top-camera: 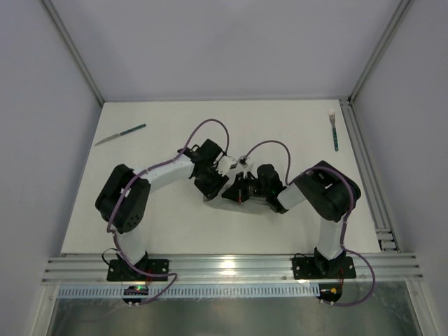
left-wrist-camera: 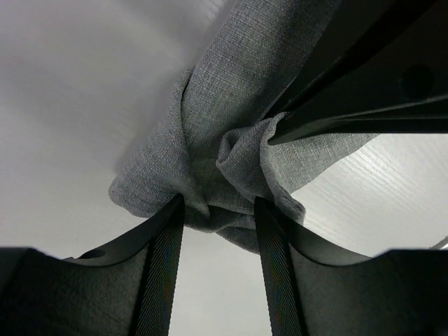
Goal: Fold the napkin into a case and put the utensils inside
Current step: Stuff the 2/3-rectangle-folded napkin into the folded napkin.
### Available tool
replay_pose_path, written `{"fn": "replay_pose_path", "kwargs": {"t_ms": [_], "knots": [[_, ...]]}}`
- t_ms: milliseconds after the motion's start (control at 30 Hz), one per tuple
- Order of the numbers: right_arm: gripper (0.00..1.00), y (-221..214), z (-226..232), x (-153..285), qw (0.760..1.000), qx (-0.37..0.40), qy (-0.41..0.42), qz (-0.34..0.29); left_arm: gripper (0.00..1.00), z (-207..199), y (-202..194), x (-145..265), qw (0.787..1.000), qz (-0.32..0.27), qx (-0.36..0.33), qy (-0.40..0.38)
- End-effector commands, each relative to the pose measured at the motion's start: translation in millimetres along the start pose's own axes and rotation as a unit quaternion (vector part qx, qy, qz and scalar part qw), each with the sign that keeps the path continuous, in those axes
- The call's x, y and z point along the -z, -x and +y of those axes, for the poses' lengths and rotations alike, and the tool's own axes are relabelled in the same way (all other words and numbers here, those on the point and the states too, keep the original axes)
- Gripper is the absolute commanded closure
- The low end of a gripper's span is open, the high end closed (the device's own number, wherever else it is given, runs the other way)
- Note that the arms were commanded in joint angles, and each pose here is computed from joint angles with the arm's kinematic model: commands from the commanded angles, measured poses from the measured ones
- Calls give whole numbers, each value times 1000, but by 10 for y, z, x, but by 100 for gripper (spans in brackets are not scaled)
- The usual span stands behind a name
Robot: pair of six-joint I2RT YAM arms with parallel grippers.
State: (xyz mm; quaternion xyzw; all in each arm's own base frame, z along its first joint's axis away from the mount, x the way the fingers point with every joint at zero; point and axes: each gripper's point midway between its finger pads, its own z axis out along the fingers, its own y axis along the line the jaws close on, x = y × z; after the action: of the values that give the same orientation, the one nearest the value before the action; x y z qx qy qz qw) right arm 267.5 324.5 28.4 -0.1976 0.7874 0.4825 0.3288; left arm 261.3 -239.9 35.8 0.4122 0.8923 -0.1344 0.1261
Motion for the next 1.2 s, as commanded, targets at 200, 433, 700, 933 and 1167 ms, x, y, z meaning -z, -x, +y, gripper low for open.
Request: {"fn": "replay_pose_path", "kwargs": {"t_ms": [200,433,700,933,1167], "knots": [[97,147,6,-26,1000,-1,-16,-6,90,198,84,-243,999,-4,4,44],[97,217,-31,-18,999,1,-39,20,100,325,285,111,996,-64,28,57],[97,176,-98,-19,998,-1,-55,43,100,425,343,325,992,-81,93,16],[97,301,-119,-127,997,1,-60,56,100,268,345,291,991,-81,98,-31],[91,498,-88,-173,994,8,-82,67,100,296,346,230,993,-71,94,-31]]}}
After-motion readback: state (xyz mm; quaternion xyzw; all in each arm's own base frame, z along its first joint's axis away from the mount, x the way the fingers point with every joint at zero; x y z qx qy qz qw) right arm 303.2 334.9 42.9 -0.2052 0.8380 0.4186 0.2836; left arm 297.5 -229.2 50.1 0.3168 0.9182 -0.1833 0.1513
